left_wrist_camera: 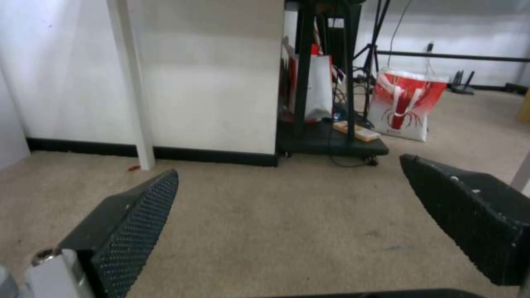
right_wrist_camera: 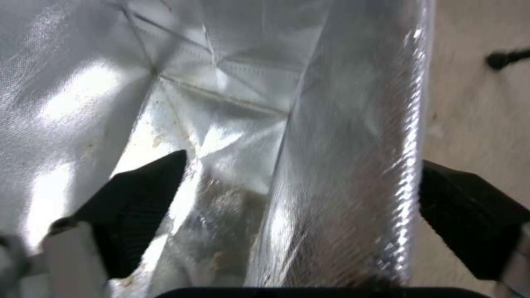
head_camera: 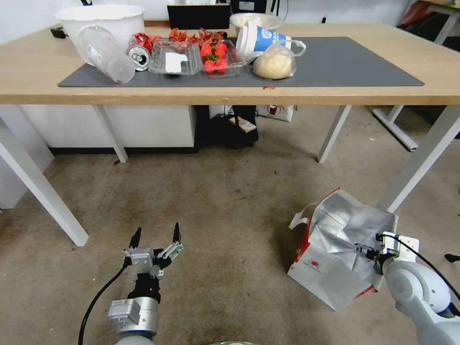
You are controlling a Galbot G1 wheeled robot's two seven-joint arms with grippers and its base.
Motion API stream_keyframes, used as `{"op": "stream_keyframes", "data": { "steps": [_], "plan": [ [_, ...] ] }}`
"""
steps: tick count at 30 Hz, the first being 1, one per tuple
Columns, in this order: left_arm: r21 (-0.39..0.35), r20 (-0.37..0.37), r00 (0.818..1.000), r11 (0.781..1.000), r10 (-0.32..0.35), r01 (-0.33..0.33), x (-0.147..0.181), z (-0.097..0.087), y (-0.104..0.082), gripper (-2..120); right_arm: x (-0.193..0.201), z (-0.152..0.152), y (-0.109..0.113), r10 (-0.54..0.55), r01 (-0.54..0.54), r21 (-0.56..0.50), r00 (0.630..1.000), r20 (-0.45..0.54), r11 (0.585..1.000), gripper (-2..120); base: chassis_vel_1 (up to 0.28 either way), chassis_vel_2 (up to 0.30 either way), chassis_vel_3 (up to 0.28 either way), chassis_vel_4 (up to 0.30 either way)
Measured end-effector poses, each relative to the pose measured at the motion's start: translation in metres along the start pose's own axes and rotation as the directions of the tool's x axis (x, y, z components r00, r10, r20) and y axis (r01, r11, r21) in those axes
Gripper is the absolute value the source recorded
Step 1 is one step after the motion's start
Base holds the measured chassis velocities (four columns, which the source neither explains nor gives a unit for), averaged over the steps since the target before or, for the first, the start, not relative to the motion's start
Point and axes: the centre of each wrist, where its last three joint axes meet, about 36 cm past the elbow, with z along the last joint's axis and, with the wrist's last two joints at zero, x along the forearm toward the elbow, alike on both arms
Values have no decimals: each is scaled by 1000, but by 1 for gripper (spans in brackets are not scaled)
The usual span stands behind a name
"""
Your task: Pick up the food delivery bag from the floor and place it on the table.
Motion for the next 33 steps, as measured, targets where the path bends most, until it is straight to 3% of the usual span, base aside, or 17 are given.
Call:
{"op": "stream_keyframes", "data": {
  "steps": [5, 7, 9, 11, 12, 15, 23, 29, 32, 33],
  "plan": [
    [3, 4, 1000, 1000, -11, 11, 1, -1, -1, 100, -4, -1, -2, 9, -9, -28, 1000, -5, 1000, 78, 0, 0, 0, 0],
    [2, 11, 1000, 1000, -16, 16, 2, -2, -1, 100, -3, -2, -2, 14, -14, -33, 1000, 2, 999, 64, 0, 0, 0, 0],
    [2, 12, 1000, 1000, -16, 16, 2, -2, -1, 100, -2, -3, -2, 14, -14, -33, 1000, 4, 999, 62, 0, 0, 0, 0],
    [4, 13, 1000, 1000, -17, 17, 2, -2, -3, 100, -2, -5, -1, 12, -11, -29, 1000, 13, 1000, 45, 0, 0, 0, 0],
    [4, 13, 1000, 1000, -17, 17, 2, -2, -3, 100, -2, -5, -1, 12, -11, -29, 1000, 13, 1000, 45, 0, 0, 0, 0],
    [1, 9, 1000, 1000, -20, 20, 1, -3, -3, 100, -1, -6, -1, 18, -17, -24, 1000, 24, 1000, 28, 0, 0, 0, 0],
    [-1, 11, 1000, 1000, -28, 28, -2, -4, -2, 100, -1, -8, -1, 15, -14, -29, 1000, 26, 999, 1, 0, 0, 0, 0],
    [1, 9, 999, 999, -38, 38, -2, -3, -2, 100, -3, -6, -2, 9, -8, -35, 1000, 27, 999, 0, 0, 0, 0, 0],
    [0, 11, 999, 999, -38, 38, -3, -3, -1, 100, 2, -4, -4, -65, 67, -27, 995, 72, 997, 0, 0, 0, 0, 0],
    [0, 14, 999, 999, -42, 42, -4, -3, 0, 100, 9, -5, -5, -131, 131, 8, 983, 127, 991, 0, 0, 0, 0, 0]
  ]
}}
